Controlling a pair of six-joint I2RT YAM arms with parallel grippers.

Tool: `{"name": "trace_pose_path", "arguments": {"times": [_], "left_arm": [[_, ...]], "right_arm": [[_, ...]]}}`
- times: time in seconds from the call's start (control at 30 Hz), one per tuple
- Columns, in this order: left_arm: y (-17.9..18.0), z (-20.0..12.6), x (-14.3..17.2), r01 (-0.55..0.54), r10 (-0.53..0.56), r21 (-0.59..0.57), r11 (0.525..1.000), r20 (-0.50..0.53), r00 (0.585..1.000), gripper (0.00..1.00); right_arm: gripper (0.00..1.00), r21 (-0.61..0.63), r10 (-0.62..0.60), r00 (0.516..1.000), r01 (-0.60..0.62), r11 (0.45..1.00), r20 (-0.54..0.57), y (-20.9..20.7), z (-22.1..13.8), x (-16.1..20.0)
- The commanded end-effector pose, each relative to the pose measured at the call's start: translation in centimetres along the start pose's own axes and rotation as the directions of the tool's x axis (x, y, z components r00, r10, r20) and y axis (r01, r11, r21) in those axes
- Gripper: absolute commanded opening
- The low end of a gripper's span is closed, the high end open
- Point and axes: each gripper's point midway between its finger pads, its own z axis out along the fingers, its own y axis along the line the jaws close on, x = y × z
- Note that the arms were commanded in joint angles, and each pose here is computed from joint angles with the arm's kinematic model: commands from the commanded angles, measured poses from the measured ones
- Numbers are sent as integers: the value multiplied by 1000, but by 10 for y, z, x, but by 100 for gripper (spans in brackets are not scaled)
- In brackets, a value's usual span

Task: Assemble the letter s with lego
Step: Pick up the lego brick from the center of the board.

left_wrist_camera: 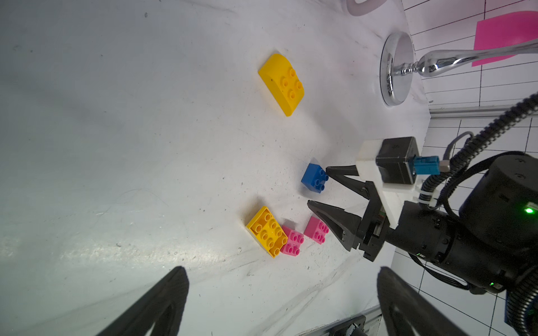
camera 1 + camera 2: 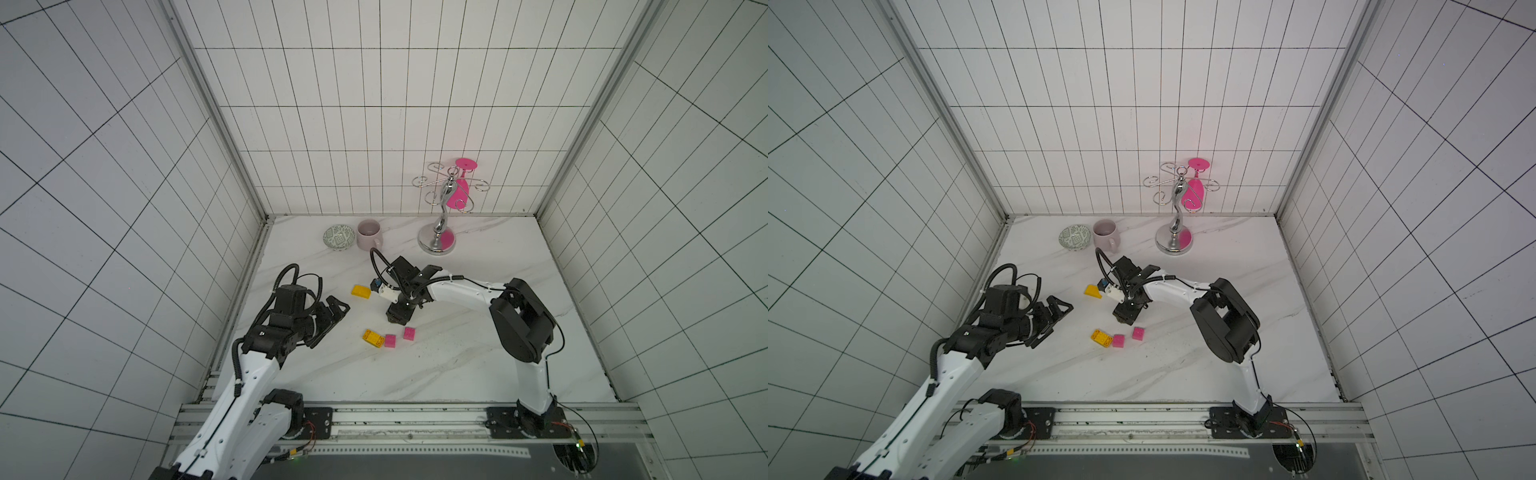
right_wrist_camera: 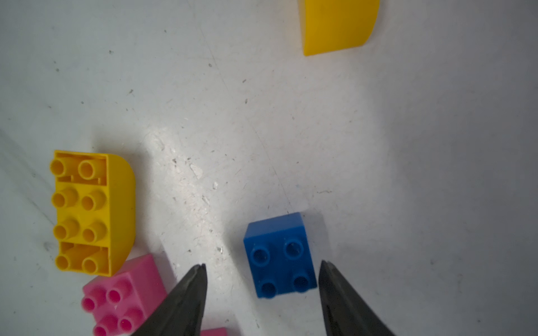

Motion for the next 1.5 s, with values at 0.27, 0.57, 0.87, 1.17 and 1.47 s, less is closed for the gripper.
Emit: {"name": "trace_pose_path", "arguments": {"times": [0.27, 0.57, 0.87, 1.17, 1.47], "left_arm": [[5, 1, 4, 5, -5, 4, 1000, -6, 1000, 98], [6, 3, 4, 7, -7, 1, 1000, -10, 1000, 98], [9, 5, 4, 11, -11, -6, 1000, -11, 1000, 98], [-12, -6, -16, -38, 36, 27, 999, 67, 997, 98], [-38, -30, -32, -143, 135, 43, 989, 146, 980, 98]], "right_arm": [[57, 38, -33, 999, 33, 999, -9, -8, 4, -9], [54, 31, -35, 999, 35, 999, -11, -10, 10, -13], [27, 64, -27, 1000, 27, 998, 0, -14, -1, -17], [23, -11, 224, 970, -224, 975, 95, 11, -73, -44], [22, -79, 193, 980, -189, 979, 39, 70, -60, -40]]}}
